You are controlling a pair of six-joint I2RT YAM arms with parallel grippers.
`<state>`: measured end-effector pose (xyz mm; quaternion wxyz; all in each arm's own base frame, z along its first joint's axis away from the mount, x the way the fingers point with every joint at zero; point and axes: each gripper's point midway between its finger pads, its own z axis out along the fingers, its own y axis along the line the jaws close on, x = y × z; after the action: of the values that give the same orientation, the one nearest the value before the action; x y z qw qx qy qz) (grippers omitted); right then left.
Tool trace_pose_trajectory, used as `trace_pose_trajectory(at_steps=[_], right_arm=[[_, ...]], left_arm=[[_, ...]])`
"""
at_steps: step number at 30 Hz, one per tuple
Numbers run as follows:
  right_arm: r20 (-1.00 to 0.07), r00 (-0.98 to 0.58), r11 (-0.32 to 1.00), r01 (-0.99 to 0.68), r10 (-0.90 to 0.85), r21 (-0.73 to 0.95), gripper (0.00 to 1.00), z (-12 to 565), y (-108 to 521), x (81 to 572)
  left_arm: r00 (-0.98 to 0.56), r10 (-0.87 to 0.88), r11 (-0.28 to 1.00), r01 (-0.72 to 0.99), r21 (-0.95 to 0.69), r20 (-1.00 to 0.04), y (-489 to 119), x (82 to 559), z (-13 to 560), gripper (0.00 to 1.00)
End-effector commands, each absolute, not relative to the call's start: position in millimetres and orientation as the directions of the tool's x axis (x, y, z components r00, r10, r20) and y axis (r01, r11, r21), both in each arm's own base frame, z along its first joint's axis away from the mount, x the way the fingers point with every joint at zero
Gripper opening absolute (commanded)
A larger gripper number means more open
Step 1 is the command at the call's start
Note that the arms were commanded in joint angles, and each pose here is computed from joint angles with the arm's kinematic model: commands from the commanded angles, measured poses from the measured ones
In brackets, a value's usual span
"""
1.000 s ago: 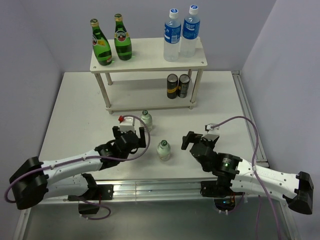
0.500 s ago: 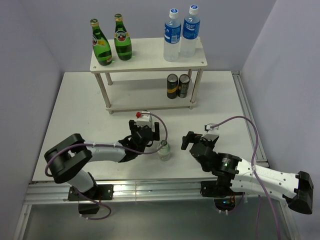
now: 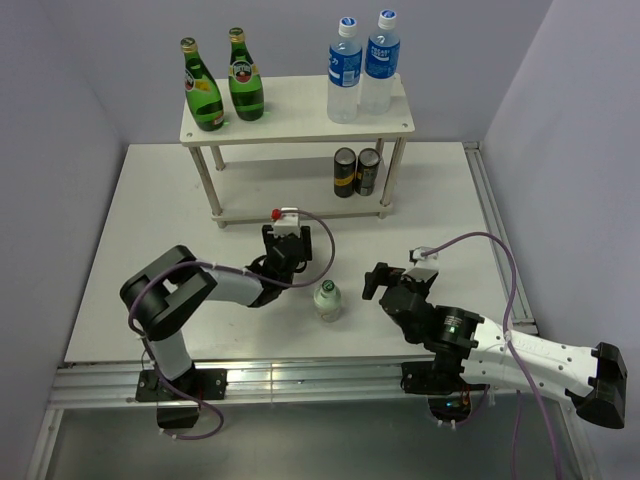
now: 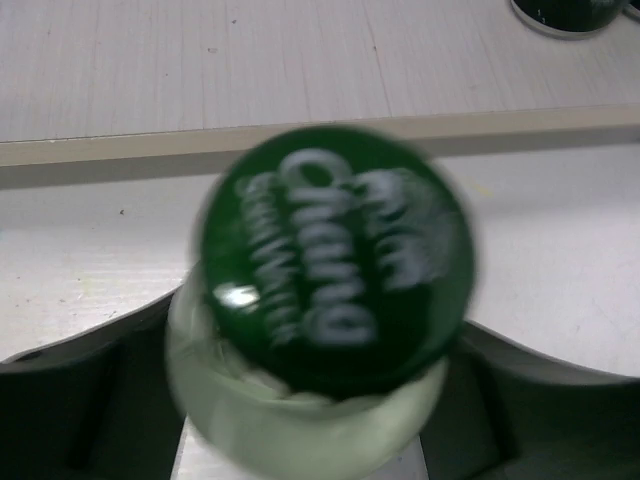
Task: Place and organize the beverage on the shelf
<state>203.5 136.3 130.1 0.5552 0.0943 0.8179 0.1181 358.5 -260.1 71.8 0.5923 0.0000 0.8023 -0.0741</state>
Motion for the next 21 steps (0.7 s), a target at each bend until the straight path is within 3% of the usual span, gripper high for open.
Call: trace_pose_trajectory(at_steps=[1, 3, 4, 7, 14, 21], right_arm=[[-0.886, -0.327, 0.942, 0.036, 0.328, 0.335, 1.00, 141.0, 136.6, 207.1], [-0.886, -0.329, 0.942, 0.037, 0.327, 0.333, 1.00, 140.7, 137.0, 207.3], [-0.887, -0.329, 0.943, 0.037, 0.325, 0.332, 1.00, 140.6, 137.1, 207.4], [-0.888, -0.330, 0.944, 0.033, 0.320, 0.329, 1.00, 141.0, 138.8, 207.9], [-0.888, -0.336, 0.946, 0.030, 0.312, 0.322, 1.00, 139.8, 140.7, 208.2], [-0.889, -0.334, 0.946, 0.028, 0.314, 0.324, 1.00, 140.2, 140.4, 208.2]], left_arm=[[-0.218, -0.134, 0.985, 0.078, -0.154, -0.967, -264.3, 378.1, 100.3, 0.63], [-0.225, -0.126, 0.986, 0.079, -0.147, -0.966, -260.6, 375.2, 111.1, 0.38], [-0.219, -0.131, 0.985, 0.077, -0.151, -0.967, -258.3, 373.7, 118.4, 0.20], [-0.169, -0.166, 0.984, 0.034, -0.174, -0.972, -239.4, 366.7, 162.1, 0.00], [-0.068, -0.191, 0.982, -0.017, -0.190, -0.979, -197.8, 364.5, 244.1, 0.00], [-0.017, -0.212, 0.975, -0.078, -0.210, -0.977, -160.2, 399.7, 266.3, 0.00]])
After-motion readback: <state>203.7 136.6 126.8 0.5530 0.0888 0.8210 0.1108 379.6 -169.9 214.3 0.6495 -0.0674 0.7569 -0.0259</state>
